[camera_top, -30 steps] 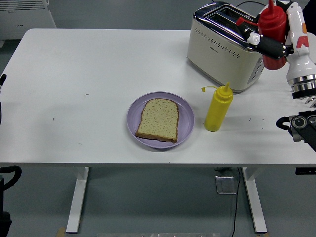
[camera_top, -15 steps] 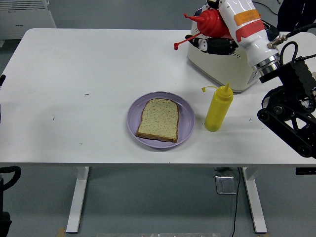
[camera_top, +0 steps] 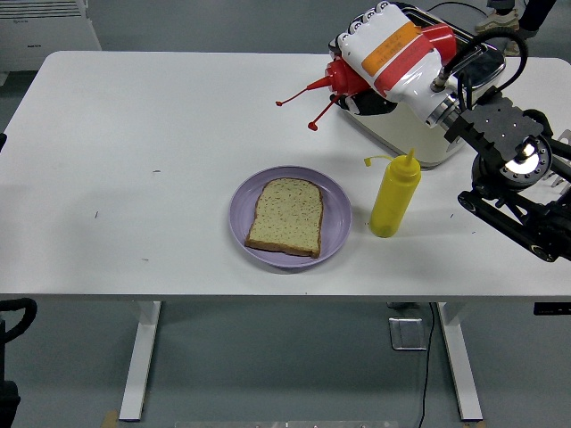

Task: Pick up the cup,pour liquid into bread,place the cup on the desk

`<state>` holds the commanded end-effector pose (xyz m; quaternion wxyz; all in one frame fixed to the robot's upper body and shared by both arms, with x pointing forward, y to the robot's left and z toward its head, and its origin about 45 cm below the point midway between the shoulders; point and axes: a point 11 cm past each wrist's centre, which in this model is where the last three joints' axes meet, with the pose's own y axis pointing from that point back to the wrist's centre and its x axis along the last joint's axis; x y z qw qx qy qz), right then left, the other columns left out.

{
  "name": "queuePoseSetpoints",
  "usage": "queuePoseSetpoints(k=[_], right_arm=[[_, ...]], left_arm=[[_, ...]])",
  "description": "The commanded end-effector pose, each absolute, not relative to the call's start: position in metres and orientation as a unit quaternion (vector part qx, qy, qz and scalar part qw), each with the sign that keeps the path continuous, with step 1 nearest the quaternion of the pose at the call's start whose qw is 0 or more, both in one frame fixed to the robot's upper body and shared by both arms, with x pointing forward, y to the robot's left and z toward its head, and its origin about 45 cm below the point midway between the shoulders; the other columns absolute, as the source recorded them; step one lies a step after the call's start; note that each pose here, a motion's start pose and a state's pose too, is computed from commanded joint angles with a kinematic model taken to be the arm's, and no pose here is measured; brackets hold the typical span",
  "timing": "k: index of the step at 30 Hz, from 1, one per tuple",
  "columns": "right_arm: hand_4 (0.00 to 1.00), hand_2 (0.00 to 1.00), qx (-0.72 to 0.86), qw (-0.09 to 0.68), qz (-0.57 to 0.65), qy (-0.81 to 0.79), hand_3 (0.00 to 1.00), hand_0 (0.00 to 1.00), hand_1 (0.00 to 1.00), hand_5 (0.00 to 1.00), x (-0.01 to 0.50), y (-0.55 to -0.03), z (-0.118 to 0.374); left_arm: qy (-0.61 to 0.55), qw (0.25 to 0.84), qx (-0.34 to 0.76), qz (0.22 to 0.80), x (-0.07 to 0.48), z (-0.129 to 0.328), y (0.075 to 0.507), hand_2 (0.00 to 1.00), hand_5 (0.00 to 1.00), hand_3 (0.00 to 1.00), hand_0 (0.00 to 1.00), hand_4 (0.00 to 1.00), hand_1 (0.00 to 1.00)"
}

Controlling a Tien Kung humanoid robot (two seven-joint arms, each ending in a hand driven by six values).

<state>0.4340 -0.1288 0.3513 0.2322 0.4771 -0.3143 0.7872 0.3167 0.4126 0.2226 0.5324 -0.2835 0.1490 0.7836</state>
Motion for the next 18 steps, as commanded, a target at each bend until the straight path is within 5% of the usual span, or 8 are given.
queuePoseSetpoints(k=[18], right_arm=[[0.856, 0.219, 0.459, 0.255, 0.805, -0.275, 0.313, 0.018, 0.071, 0.296, 0.439, -0.136, 0.358]], left_arm=[[0.149, 0.529, -0.285, 0.786, 0.316, 0.222, 0.415, 0.759, 0.998, 0.682, 0.72, 0.665, 0.747]])
